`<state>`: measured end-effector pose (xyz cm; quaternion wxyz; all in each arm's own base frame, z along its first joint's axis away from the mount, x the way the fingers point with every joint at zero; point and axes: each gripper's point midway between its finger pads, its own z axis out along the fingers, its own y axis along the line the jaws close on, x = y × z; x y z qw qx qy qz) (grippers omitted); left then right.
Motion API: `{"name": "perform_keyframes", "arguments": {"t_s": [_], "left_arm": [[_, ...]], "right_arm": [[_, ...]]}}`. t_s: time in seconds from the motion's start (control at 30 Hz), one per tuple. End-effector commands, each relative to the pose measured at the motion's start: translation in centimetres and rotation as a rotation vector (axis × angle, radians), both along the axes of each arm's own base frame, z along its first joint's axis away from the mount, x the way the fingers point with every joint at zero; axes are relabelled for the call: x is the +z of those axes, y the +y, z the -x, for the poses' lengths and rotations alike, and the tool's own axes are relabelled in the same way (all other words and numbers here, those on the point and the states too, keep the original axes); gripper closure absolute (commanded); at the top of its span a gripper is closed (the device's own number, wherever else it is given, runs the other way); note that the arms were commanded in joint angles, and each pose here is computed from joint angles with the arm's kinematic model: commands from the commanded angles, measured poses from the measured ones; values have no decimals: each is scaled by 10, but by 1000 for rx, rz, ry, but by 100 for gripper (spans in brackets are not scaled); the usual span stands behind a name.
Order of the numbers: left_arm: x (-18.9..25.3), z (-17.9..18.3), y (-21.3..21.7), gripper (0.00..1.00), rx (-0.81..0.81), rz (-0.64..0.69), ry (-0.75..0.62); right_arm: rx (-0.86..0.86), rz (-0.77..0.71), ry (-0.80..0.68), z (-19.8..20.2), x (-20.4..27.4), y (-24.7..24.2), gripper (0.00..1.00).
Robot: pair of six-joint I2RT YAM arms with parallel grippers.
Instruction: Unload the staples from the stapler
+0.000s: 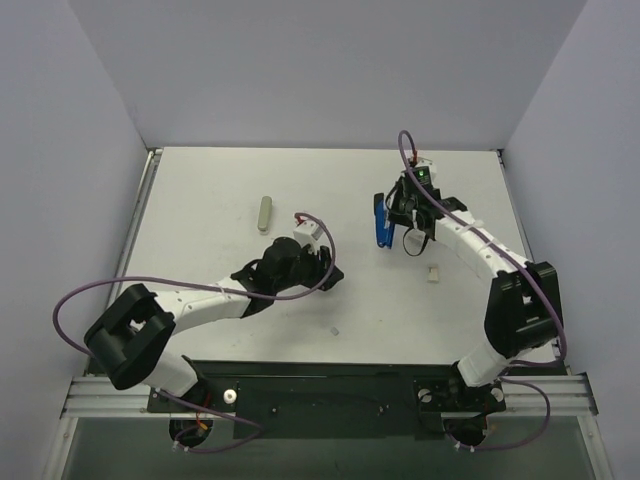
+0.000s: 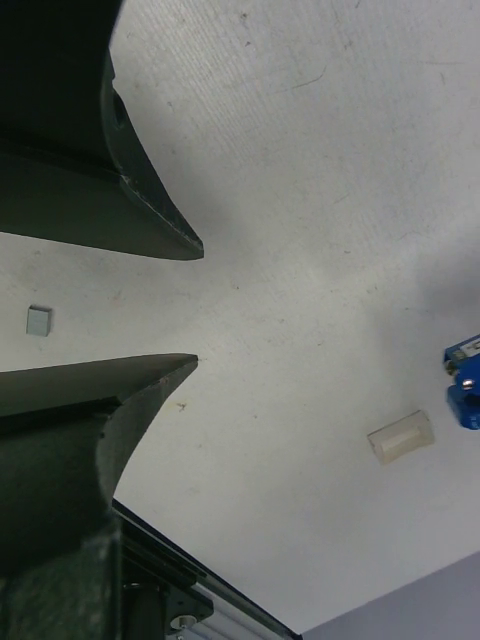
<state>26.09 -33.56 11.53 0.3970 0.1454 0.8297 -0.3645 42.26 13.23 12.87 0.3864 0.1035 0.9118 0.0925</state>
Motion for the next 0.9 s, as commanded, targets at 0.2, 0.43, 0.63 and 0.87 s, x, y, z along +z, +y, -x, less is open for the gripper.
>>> {"name": "perform_keyframes", "arguments": {"t_s": [0.2, 0.43, 0.63, 0.87], "left_arm": [[79, 1, -18, 42, -55, 341, -26], [111, 6, -29, 41, -144, 550, 50], [129, 12, -31, 37, -176, 616, 77], [146, 15, -32, 36, -197, 685, 108]], "right_arm": [[59, -68, -188, 64, 69, 17, 100], [115, -87, -251, 119, 94, 9, 100], [209, -186, -280, 150, 117, 19, 100], [290, -256, -248, 171, 121, 37, 100]]}}
